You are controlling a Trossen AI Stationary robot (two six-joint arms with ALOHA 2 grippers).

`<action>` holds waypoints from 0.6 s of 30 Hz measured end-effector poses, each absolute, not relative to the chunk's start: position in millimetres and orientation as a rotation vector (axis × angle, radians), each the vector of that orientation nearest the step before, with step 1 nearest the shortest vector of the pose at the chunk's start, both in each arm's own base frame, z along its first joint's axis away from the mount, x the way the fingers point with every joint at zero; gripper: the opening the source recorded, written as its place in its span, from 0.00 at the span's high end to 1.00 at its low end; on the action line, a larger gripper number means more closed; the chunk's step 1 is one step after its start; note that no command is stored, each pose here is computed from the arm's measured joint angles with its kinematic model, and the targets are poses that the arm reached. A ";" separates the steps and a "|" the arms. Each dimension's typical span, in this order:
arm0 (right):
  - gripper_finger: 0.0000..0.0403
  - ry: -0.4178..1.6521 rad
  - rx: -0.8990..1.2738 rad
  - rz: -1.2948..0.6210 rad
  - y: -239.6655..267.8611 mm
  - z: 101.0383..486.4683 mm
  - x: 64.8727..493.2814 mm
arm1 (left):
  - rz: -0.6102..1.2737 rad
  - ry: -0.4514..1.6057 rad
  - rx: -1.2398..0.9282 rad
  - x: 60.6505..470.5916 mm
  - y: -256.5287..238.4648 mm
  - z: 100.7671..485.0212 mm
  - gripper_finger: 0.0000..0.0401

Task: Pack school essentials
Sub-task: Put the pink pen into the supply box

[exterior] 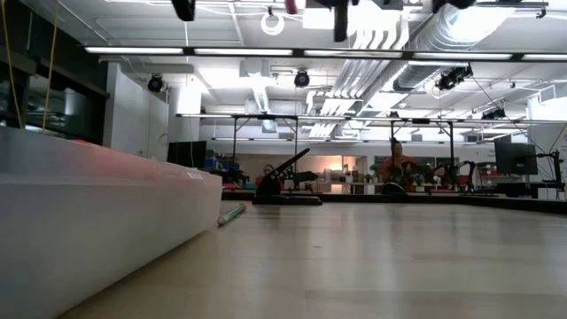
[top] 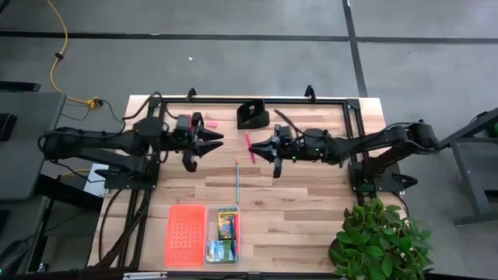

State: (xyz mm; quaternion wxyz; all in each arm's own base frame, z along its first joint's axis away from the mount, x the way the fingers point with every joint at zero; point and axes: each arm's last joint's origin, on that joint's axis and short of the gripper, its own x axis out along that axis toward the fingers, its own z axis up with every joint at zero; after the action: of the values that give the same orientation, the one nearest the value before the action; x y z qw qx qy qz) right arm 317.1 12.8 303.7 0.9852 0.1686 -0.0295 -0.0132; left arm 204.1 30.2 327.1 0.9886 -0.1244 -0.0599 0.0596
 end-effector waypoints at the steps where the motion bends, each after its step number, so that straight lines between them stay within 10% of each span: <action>1: 0.99 -0.058 0.329 -0.015 13.4 305.0 323.6 | 0.118 -0.123 -0.250 209.5 30.7 325.7 0.71; 18: 0.99 0.009 0.266 0.014 10.4 318.5 362.7 | 0.048 -0.106 -0.282 237.4 28.1 310.0 0.44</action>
State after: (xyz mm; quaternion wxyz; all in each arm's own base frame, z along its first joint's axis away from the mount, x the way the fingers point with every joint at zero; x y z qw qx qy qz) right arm 362.7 10.4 318.5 0.9911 0.1326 0.0043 0.0071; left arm 237.4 28.1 310.0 0.9884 -0.1403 -0.0528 0.0237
